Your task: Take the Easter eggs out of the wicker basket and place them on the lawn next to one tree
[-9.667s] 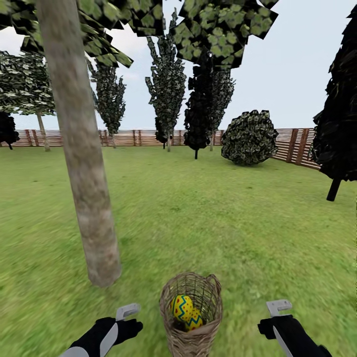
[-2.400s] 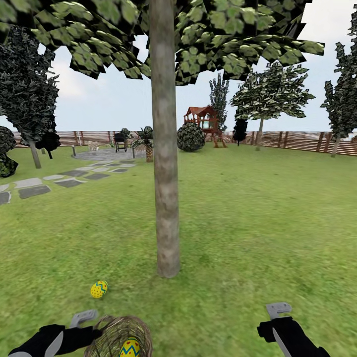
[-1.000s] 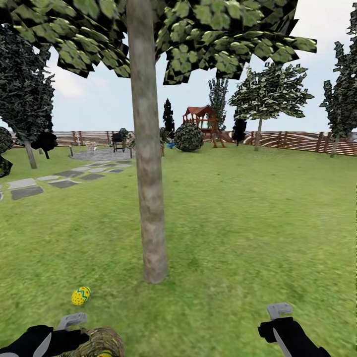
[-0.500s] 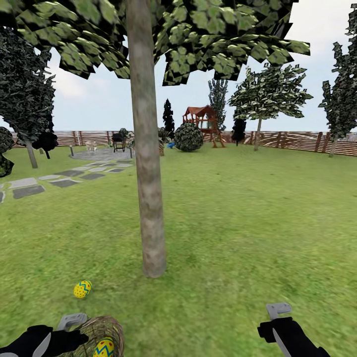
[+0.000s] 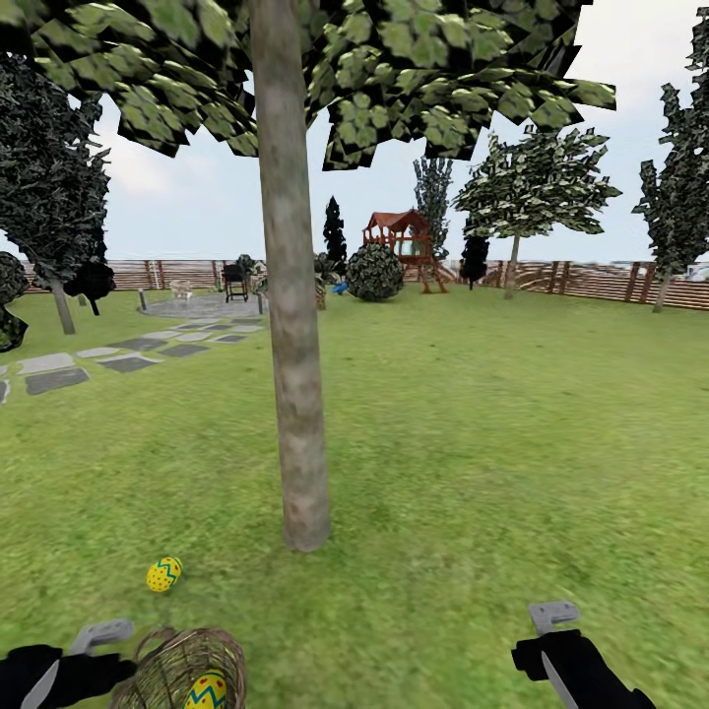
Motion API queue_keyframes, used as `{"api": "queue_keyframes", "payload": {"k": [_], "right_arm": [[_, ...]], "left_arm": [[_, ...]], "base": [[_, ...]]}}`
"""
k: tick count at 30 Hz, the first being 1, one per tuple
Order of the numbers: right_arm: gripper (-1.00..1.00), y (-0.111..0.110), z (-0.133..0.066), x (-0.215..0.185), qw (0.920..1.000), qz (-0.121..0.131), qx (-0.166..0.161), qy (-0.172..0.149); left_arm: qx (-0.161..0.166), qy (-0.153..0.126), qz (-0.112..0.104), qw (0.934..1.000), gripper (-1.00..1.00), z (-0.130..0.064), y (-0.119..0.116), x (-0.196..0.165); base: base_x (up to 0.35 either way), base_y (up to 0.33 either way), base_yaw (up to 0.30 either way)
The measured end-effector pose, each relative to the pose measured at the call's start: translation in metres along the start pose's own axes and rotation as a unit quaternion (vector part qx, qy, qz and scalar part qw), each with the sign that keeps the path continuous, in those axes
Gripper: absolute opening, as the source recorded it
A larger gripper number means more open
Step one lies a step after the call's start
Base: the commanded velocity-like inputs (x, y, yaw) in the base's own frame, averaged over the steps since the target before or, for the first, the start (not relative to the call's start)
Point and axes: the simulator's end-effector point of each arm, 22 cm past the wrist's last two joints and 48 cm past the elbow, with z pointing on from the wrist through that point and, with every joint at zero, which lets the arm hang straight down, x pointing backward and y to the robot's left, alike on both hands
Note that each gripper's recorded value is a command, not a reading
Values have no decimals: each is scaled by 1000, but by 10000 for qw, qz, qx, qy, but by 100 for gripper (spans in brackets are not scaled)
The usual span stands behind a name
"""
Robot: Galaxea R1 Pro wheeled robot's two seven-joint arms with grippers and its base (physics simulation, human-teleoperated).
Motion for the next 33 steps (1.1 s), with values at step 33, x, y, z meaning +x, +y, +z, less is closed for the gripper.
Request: {"api": "queue_keyframes", "payload": {"k": [33], "right_arm": [[100, 0, 0, 0, 10000, -13, 8, -4]], "left_arm": [[-5, 8, 32, 10000, 100, 0, 0, 0]], "base": [[273, 0, 0]]}}
